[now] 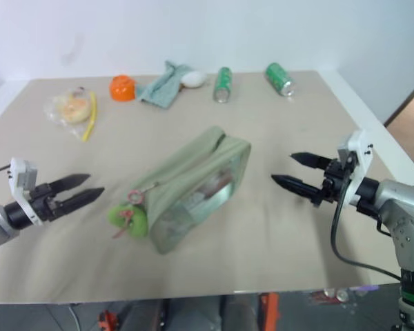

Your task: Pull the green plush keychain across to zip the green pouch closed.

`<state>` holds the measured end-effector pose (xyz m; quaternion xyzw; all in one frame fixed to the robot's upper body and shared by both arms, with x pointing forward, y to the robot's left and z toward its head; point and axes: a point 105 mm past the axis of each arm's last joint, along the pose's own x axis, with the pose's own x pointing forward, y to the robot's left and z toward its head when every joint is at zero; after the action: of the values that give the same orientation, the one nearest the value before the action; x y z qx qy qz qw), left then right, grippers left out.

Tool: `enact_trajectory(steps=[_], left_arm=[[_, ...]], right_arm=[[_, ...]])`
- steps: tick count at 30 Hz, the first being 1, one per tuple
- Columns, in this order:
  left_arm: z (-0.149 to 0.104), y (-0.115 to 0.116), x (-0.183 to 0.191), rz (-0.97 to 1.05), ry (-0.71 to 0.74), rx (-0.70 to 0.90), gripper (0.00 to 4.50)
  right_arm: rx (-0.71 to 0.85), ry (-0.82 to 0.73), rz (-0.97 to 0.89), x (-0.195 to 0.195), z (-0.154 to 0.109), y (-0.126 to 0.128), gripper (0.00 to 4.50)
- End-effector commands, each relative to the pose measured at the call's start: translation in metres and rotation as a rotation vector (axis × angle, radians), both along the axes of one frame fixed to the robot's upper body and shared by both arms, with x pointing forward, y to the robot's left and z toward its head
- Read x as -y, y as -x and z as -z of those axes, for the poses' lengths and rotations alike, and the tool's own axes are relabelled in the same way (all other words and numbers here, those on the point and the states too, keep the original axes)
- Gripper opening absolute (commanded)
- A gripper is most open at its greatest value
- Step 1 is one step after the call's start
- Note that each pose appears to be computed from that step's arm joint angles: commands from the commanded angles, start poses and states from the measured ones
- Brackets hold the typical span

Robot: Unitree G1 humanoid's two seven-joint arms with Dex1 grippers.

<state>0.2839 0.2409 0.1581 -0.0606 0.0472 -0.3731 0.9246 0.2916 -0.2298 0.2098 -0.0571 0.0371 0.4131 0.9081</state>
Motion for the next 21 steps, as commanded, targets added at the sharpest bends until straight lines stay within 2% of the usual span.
enact_trajectory(steps=[1, 7, 12, 16, 21], left_arm=[[-0.019, -0.002, 0.001, 0.009, -0.016, 0.051, 4.45], [-0.079, -0.017, 0.005, 0.036, 0.088, 0.186, 4.45], [-0.107, -0.013, 0.033, 0.185, 0.029, 0.251, 4.45], [-0.119, -0.006, 0.052, 0.309, 0.011, 0.276, 4.45], [-0.122, 0.005, 0.069, 0.436, -0.011, 0.277, 4.45]], right_arm=[[0.082, 0.049, -0.036, -0.012, -0.019, -0.003, 4.50], [0.217, 0.123, -0.162, -0.042, -0.064, -0.015, 4.50], [0.333, 0.180, -0.338, -0.075, -0.102, -0.011, 4.50], [0.345, 0.246, -0.537, -0.105, -0.106, 0.001, 4.50], [0.305, 0.379, -0.756, -0.130, -0.088, 0.011, 4.50]])
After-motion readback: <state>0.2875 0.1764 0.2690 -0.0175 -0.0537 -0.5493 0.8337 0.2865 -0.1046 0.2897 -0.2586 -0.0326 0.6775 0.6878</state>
